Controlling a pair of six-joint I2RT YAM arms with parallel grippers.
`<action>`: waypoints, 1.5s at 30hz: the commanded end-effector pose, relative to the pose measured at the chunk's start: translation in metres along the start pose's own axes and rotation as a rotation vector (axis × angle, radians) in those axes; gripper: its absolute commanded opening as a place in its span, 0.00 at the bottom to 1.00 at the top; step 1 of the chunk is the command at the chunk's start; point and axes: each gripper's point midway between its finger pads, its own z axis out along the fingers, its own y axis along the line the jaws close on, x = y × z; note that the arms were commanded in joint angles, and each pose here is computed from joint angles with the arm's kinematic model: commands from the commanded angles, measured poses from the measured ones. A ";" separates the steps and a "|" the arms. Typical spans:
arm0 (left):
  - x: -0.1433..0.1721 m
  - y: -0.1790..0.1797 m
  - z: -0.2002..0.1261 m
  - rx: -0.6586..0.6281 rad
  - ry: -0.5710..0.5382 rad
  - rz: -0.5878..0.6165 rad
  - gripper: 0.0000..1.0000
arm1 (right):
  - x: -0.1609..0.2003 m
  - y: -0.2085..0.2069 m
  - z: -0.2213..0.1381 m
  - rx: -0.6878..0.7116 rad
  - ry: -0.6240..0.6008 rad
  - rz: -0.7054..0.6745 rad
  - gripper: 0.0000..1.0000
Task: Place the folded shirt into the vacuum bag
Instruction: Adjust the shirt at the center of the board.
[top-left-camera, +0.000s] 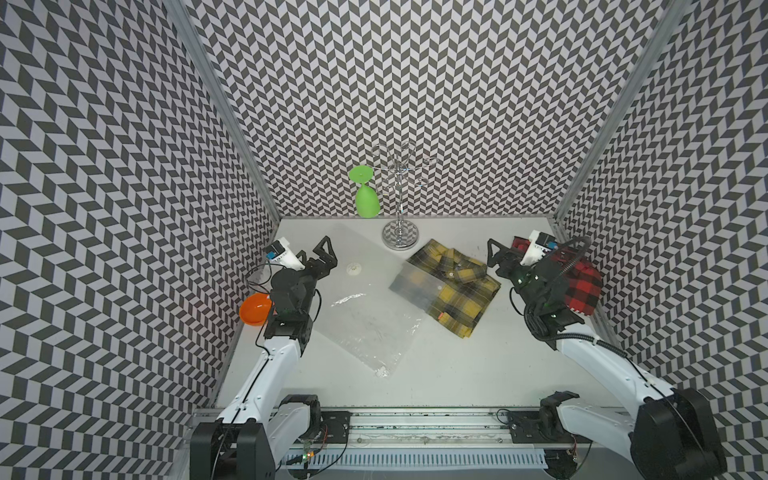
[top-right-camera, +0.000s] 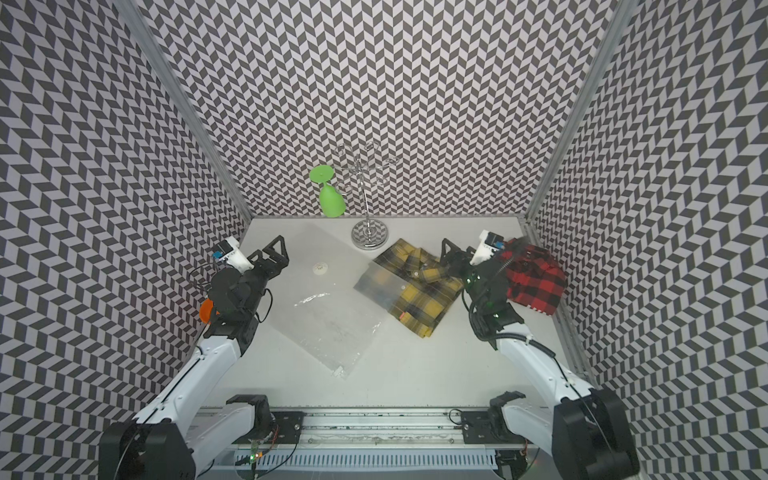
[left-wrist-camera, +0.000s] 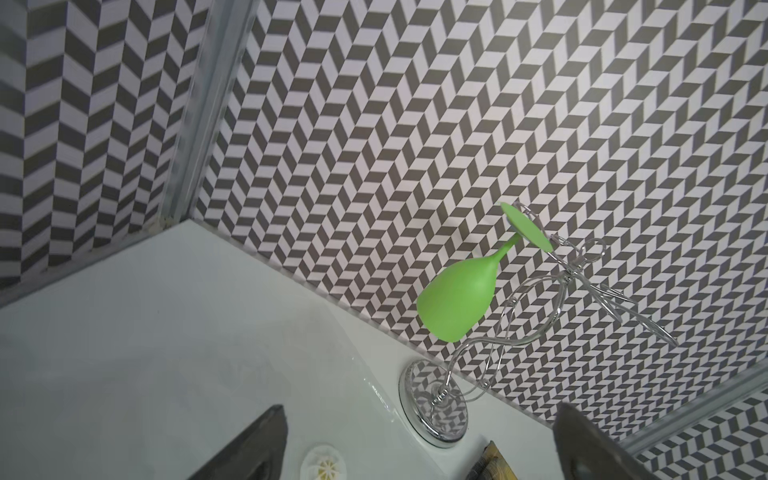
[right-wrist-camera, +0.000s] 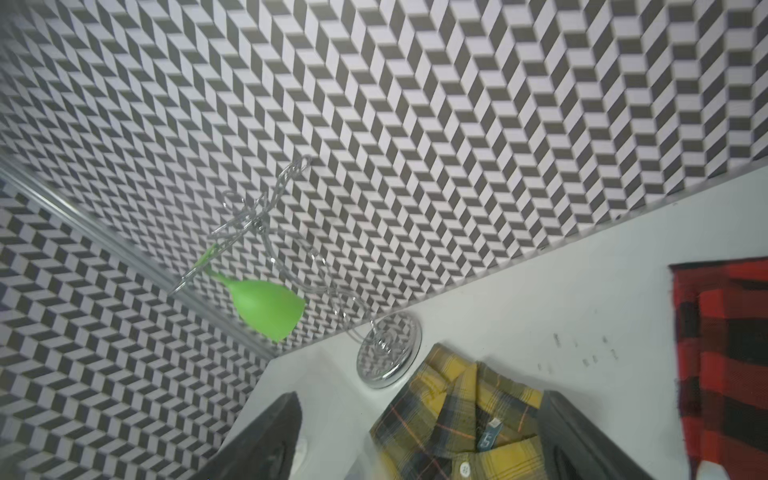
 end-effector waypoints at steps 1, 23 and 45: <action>0.023 -0.021 0.004 0.101 0.152 -0.047 0.92 | 0.042 0.004 0.012 0.020 0.270 0.022 0.89; 0.200 -0.111 0.026 0.134 0.716 0.248 0.94 | 0.242 -0.020 0.035 0.193 0.746 0.140 0.45; 0.181 -0.059 0.027 0.056 0.753 0.179 0.87 | 0.176 -0.011 0.029 0.092 0.745 0.002 0.62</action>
